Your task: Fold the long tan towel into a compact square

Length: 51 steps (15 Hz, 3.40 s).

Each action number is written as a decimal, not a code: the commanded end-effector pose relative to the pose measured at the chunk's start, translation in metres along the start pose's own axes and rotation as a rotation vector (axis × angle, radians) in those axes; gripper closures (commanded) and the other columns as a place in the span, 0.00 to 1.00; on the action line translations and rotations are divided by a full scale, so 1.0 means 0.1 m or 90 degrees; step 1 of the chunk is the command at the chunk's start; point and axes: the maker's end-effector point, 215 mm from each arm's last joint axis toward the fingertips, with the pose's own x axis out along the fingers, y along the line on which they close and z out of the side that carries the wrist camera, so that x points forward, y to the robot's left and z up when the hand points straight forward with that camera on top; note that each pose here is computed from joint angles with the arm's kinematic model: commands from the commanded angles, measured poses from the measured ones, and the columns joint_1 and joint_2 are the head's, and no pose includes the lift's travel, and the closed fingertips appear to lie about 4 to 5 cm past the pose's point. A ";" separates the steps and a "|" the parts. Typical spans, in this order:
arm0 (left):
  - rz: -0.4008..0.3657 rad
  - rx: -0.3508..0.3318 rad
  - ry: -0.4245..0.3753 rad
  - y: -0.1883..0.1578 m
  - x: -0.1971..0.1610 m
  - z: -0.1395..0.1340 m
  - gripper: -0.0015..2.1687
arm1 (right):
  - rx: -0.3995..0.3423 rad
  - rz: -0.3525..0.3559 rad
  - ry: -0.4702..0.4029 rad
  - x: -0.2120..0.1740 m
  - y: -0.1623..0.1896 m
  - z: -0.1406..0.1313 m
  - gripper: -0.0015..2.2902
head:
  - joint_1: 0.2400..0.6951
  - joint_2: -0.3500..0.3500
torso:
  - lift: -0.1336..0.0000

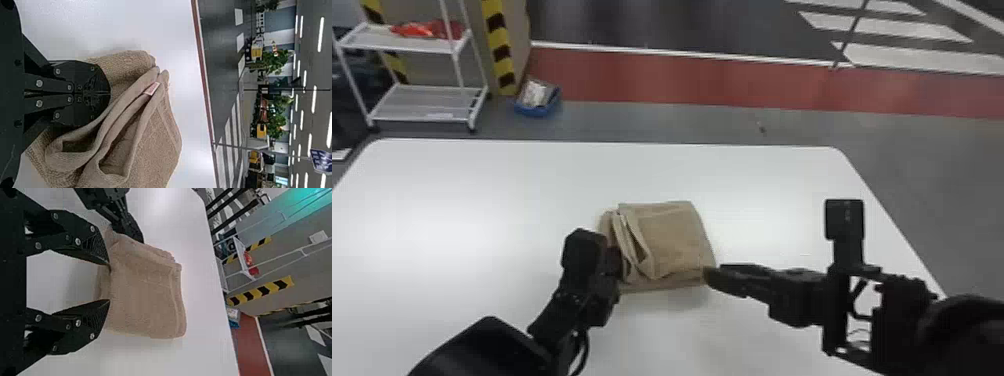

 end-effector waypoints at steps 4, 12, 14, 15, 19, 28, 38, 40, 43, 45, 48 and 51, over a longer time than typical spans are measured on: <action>-0.003 -0.003 0.001 -0.04 -0.04 -0.02 0.98 | 0.000 -0.012 0.012 0.19 0.08 -0.38 0.93 | 1.00 0.24 | 0.07; -0.009 -0.014 -0.023 -0.03 -0.28 0.15 0.98 | -0.026 -0.083 0.024 0.80 -0.36 -0.19 0.93 | 1.00 0.24 | 0.07; -0.002 -0.017 -0.036 0.07 -0.40 0.22 0.98 | -0.037 -0.101 0.017 0.87 -0.43 -0.08 0.93 | 1.00 0.26 | 0.07; 0.007 -0.018 -0.047 0.19 -0.49 0.29 0.98 | -0.046 -0.112 0.015 0.92 -0.48 -0.01 0.93 | 1.00 0.27 | 0.07; 0.008 -0.027 -0.078 0.33 -0.70 0.52 0.98 | -0.075 -0.162 0.019 1.25 -0.82 0.42 0.93 | 1.00 0.31 | 0.07; 0.012 -0.042 -0.069 0.58 -0.32 0.37 0.98 | -0.053 -0.168 -0.145 0.72 -1.19 0.68 0.93 | 1.00 0.33 | 0.07; -0.022 -0.034 -0.076 0.84 0.12 0.21 0.98 | -0.067 -0.168 -0.329 -0.74 -0.63 0.52 0.93 | 1.00 0.20 | 0.07; -0.012 -0.039 -0.101 0.94 0.15 0.27 0.98 | -0.068 -0.157 -0.336 -0.76 -0.56 0.52 0.93 | 1.00 0.20 | 0.07; -0.012 -0.037 -0.112 1.02 0.18 0.29 0.98 | -0.074 -0.148 -0.341 -0.82 -0.48 0.56 0.93 | 1.00 0.22 | 0.07; -0.034 -0.041 -0.112 0.92 0.15 0.24 0.98 | -0.073 -0.150 -0.338 -0.83 -0.51 0.55 0.93 | 1.00 0.24 | 0.07; -0.062 -0.045 -0.104 0.71 0.14 0.16 0.98 | -0.063 -0.143 -0.343 -0.84 -0.50 0.55 0.93 | 1.00 0.22 | 0.07; -0.088 -0.050 -0.107 0.51 0.08 0.16 0.98 | -0.059 -0.148 -0.346 -0.89 -0.54 0.54 0.93 | 1.00 0.19 | 0.07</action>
